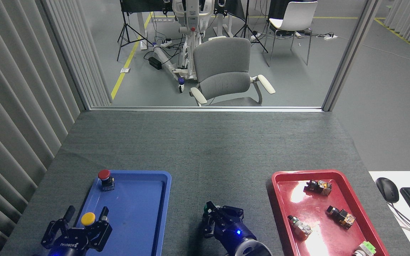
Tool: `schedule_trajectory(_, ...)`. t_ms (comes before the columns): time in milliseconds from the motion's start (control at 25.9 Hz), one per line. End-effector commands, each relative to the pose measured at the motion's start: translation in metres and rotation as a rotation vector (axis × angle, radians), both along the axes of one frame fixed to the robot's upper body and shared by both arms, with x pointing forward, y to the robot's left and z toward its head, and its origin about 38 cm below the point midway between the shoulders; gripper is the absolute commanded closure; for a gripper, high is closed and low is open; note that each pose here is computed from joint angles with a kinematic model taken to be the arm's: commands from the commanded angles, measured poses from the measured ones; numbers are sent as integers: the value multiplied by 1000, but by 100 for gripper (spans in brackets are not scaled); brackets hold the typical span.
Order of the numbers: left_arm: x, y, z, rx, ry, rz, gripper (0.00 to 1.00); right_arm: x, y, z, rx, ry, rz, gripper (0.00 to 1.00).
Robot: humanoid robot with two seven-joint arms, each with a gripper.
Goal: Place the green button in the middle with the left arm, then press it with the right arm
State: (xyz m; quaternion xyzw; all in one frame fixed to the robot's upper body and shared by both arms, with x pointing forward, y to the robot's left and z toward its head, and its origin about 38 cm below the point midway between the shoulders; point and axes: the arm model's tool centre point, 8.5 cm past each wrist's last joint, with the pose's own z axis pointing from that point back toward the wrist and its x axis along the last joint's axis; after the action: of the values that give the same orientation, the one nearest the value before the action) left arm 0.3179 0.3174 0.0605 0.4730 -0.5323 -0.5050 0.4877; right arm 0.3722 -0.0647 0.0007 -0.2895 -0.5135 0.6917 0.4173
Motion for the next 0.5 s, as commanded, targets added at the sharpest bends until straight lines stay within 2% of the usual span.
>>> schedule_trajectory(0, 0, 0, 0, -1, -3, -1, 1, -2, -1, -3, 4, 10, -3, 88)
schedule_trajectory(39, 0, 1, 0, 1, -3, -2, 1, -1, -1, 0, 16, -5, -7, 76)
schedule_trajectory(77, 0, 1, 0, 2, -4, -2, 1, 0, -2, 6, 38, -42, -11, 59)
schedule_trajectory(154, 0, 2, 1, 5, -7, -3, 1, 4, -4, 19, 105, -167, -41, 22)
schedule_trajectory(193, 0, 2, 1, 6, -7, -5, 1, 6, -7, 24, 128, -219, -63, 9)
schedule_trajectory(232, 0, 2, 1, 6, -6, -4, 1, 7, -9, 26, 140, -249, -82, 3)
schedule_trajectory(463, -1, 4, 1, -12, -12, 5, 1, 8, -16, 32, 183, -309, -108, 2)
